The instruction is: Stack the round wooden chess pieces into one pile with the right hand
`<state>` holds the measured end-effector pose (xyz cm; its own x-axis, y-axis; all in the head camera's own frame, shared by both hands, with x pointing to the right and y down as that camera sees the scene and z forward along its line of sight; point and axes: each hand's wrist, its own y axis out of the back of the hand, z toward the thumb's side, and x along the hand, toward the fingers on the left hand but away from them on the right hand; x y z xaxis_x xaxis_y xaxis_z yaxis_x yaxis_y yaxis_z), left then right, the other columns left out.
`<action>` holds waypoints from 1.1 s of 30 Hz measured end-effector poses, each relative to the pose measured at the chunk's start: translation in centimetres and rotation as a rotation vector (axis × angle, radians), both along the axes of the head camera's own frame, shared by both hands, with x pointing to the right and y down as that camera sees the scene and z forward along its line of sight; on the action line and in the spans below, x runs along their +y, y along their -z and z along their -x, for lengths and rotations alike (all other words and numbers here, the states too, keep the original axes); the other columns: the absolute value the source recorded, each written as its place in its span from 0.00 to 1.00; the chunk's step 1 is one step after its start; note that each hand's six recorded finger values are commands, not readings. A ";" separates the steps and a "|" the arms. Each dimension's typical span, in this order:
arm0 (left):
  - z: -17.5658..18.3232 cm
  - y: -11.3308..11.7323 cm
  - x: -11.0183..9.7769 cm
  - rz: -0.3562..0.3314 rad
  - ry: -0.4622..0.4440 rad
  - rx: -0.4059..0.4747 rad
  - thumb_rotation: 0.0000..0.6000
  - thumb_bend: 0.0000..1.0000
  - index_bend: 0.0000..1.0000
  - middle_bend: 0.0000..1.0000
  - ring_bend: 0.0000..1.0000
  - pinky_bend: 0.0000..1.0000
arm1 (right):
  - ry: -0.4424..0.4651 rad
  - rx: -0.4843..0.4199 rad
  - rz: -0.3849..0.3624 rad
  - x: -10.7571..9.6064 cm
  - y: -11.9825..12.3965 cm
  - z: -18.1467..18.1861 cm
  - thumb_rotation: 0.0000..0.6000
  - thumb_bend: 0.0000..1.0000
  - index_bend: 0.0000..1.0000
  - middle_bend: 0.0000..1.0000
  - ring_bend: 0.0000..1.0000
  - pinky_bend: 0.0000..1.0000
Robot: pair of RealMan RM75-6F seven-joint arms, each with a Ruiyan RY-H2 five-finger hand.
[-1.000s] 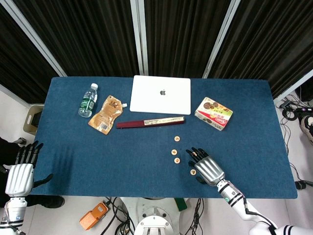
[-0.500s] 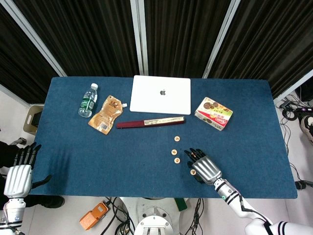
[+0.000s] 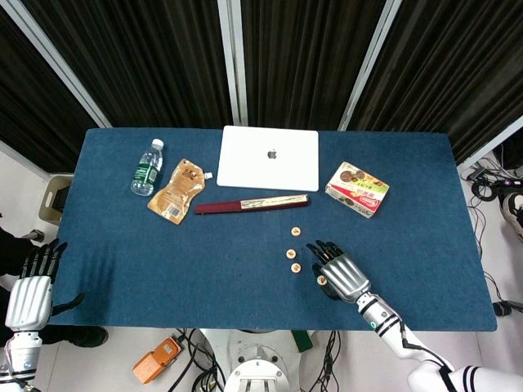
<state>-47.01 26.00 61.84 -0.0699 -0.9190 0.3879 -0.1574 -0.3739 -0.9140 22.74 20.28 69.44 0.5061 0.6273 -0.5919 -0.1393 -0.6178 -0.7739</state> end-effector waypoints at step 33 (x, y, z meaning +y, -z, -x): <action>0.7 -0.5 0.7 0.022 0.024 -0.003 1.00 0.05 0.09 0.01 0.00 0.00 | 0.047 0.070 0.003 -6.3 -3.3 8.3 1.00 0.52 0.53 0.10 0.06 0.15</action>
<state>-47.73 26.66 62.36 -0.0933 -0.9083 0.4078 -0.1640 -0.3900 -0.9061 14.43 14.02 72.71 0.4924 0.6019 -0.6287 -0.2223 -0.6114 -0.7595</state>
